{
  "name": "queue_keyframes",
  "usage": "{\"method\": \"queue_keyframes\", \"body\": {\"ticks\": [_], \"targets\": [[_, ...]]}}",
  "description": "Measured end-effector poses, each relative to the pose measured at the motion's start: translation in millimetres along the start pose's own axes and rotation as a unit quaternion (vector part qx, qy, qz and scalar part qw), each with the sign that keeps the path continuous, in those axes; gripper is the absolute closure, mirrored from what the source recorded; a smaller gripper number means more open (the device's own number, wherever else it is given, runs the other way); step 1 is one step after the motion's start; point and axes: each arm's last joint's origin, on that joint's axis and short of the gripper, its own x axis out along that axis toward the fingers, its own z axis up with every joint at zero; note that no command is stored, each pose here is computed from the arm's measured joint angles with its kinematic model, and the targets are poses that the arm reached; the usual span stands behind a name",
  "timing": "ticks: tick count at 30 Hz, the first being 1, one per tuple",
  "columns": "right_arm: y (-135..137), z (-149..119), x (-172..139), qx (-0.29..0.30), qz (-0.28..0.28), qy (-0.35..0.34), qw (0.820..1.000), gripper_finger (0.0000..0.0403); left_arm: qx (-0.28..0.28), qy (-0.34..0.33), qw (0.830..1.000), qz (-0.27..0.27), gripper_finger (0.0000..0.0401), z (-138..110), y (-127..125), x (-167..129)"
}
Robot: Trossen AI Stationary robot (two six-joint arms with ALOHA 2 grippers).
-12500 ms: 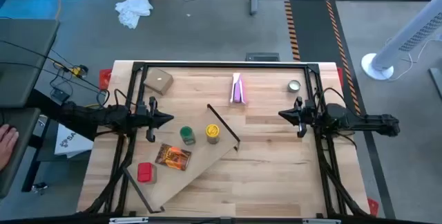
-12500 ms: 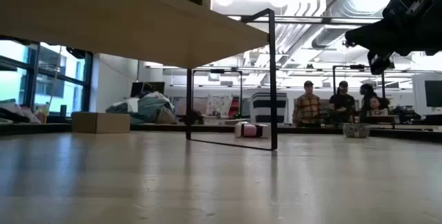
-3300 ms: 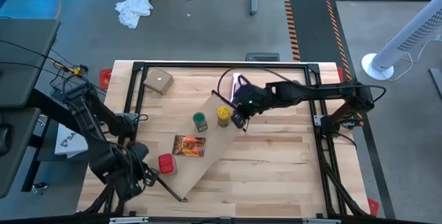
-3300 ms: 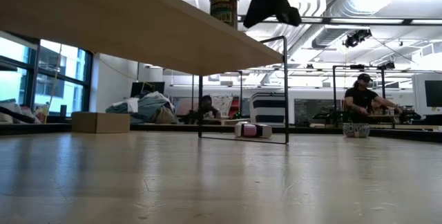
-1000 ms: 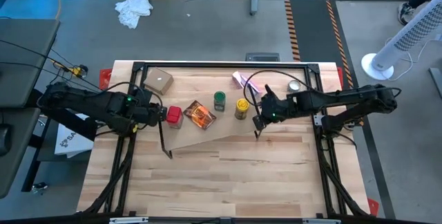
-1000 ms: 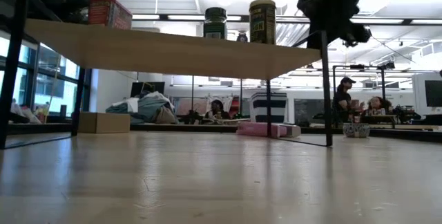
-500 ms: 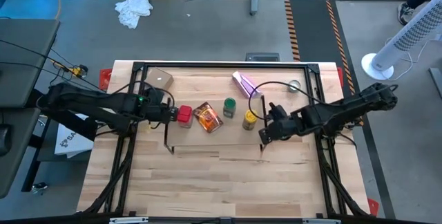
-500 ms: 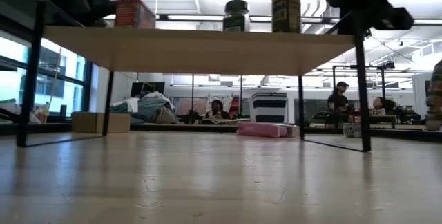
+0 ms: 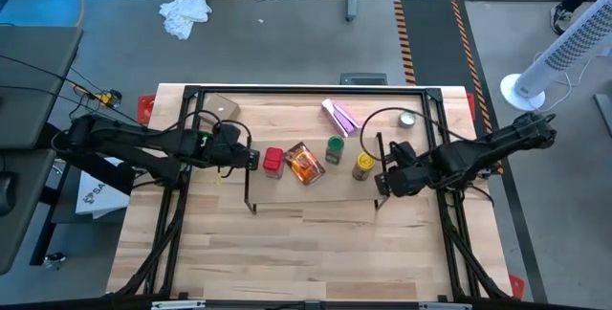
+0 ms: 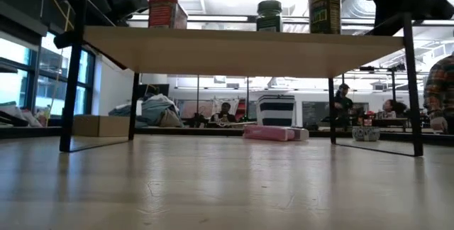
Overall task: Shelf spices
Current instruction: Move the shelf to the middle of the table, then remove the red seasoning can from the table
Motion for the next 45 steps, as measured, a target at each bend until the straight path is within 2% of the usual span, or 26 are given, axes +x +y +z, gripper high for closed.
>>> {"method": "queue_keyframes", "body": {"ticks": [8, 18, 21, 23, 25, 27, 30, 32, 37, 41, 45], "targets": [[-11.2, 5.1, -14.0, 0.01, 0.022, -0.02, 0.999, 0.0403, 0.0, -0.007, 1.0, -0.009, 0.0401, 1.5, -0.3, -2.2], [-24.1, 6.9, -22.2, -0.006, 0.009, -0.024, 1.0, 0.0403, -0.015, -0.051, 0.998, -0.028, 0.0401, 11.0, 14.6, -24.3], [-28.6, 8.6, -27.4, -0.005, 0.021, -0.03, 0.999, 0.0403, 0.004, -0.065, 0.996, -0.067, 0.04, 15.8, 16.5, -34.7], [-32.7, 9.7, -31.8, -0.013, 0.032, -0.03, 0.999, 0.0403, 0.031, -0.073, 0.989, -0.128, 0.0393, 20.7, 12.8, -44.2], [-37.5, 11.0, -36.6, -0.018, 0.045, -0.028, 0.998, 0.0403, 0.052, -0.081, 0.976, -0.198, 0.0377, 25.9, 8.2, -54.9], [-42.8, 12.6, -41.8, -0.015, 0.058, -0.035, 0.998, 0.0403, 0.045, -0.098, 0.958, -0.264, 0.0355, 32.0, 3.3, -65.8], [-48.9, 15.7, -48.2, -0.006, 0.074, -0.062, 0.995, 0.0403, 0.024, -0.125, 0.923, -0.363, 0.0309, 41.4, -6.1, -81.5], [-51.8, 17.3, -52.0, 0.0, 0.087, -0.073, 0.994, 0.0403, 0.02, -0.119, 0.904, -0.409, 0.0274, 46.3, -12.6, -90.4], [-51.9, 19.5, -56.8, -0.005, 0.115, -0.088, 0.989, 0.0403, 0.037, -0.085, 0.873, -0.478, 0.0185, 59.6, -37.3, -112.7], [-47.0, 20.6, -57.7, -0.007, 0.135, -0.094, 0.986, 0.0403, 0.056, -0.145, 0.829, -0.538, 0.0138, 81.1, -59.4, -145.1], [-44.8, 21.4, -58.5, 0.006, 0.147, -0.098, 0.984, 0.0403, 0.096, -0.206, 0.798, -0.558, 0.0118, 100.8, -69.9, -175.7]]}}
